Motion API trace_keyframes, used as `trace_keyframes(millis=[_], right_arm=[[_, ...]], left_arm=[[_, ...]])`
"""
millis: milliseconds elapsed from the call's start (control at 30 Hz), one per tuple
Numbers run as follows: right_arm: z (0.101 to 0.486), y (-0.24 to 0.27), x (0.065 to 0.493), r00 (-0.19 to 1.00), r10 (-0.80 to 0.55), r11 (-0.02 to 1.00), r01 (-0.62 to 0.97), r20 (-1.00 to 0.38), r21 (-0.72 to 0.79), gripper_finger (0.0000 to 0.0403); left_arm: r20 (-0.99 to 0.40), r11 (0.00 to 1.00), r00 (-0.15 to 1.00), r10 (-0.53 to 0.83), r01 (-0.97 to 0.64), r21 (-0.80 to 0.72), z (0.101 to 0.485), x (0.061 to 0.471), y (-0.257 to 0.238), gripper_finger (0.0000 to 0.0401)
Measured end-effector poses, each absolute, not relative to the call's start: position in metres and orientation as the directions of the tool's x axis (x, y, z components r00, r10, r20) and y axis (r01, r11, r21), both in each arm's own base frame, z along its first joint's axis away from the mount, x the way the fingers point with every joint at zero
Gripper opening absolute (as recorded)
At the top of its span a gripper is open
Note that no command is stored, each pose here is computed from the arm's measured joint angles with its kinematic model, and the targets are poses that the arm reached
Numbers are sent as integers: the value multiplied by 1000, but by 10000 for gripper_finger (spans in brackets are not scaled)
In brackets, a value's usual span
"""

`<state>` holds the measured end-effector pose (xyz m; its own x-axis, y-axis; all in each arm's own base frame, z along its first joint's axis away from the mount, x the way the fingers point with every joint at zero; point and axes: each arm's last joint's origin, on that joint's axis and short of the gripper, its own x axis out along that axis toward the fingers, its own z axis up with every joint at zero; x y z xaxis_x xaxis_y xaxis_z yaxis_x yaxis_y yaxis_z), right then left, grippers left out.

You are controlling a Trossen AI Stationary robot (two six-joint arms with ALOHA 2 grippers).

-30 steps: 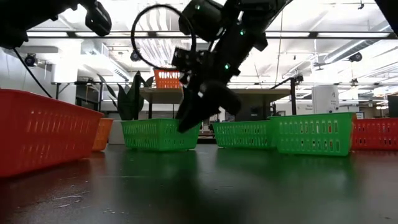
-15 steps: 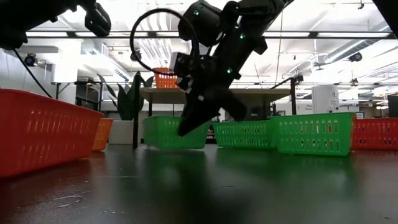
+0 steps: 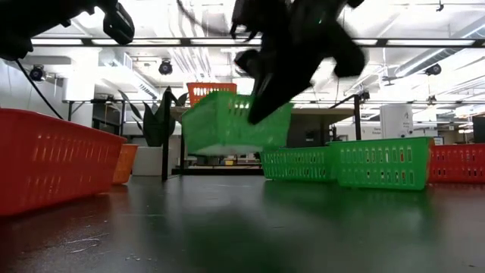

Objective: Stack baskets on shelf by color
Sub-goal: Put the top left green bin on the shelf

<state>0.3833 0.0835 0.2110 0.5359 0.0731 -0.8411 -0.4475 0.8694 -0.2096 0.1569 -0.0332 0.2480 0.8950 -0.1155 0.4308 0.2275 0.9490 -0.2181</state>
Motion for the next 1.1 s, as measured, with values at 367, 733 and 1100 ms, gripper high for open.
trace_keyframes(millis=[367, 733, 1100], right_arm=[[285, 127, 332, 635, 192, 892, -431, -748, -137, 11], [347, 106, 289, 789, 20, 933, -236, -614, -273, 11], [352, 32, 289, 728, -293, 915, 25, -620, -402, 9]], left_arm=[[430, 949, 895, -116, 227, -218, 248, 157, -33, 0], [437, 949, 892, -115, 229, -217, 249, 156, -33, 0], [514, 975, 852, -101, 188, -120, 258, 152, -32, 0]])
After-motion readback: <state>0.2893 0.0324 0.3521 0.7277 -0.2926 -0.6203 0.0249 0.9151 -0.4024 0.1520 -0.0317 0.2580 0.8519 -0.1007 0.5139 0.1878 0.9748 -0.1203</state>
